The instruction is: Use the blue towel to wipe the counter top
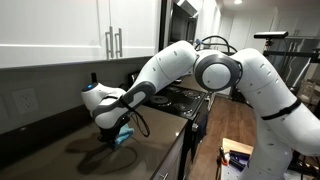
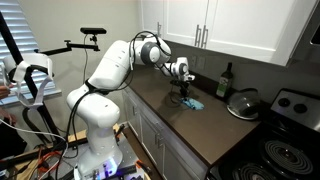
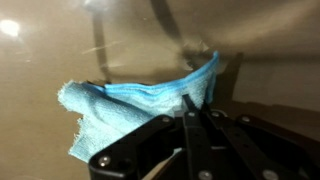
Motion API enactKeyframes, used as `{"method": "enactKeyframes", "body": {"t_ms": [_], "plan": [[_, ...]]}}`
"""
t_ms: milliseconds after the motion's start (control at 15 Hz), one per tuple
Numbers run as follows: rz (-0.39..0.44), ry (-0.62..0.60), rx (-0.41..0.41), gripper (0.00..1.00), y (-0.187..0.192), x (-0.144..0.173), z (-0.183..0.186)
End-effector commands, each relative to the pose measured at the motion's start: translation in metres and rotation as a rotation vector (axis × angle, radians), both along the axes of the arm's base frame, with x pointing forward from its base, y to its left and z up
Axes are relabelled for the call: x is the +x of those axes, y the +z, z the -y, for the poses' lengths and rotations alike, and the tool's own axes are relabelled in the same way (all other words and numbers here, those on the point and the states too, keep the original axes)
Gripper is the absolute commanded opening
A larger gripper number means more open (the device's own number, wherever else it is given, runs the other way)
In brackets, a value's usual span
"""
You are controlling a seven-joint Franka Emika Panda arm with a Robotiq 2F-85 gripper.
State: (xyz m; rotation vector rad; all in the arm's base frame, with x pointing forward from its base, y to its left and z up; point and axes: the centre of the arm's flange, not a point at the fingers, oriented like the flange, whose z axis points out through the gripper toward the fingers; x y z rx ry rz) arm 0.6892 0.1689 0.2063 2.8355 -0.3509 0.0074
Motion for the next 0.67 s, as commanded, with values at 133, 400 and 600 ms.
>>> {"method": "enactKeyframes", "body": {"t_ms": [133,400,600], "plan": [[0.049,-0.180,-0.028,0.03,0.004,-0.001,0.071],[0.029,-0.243,-0.043,0.03,-0.002,-0.019,0.098],[-0.012,-0.222,-0.023,0.03,-0.005,-0.037,0.093]]}}
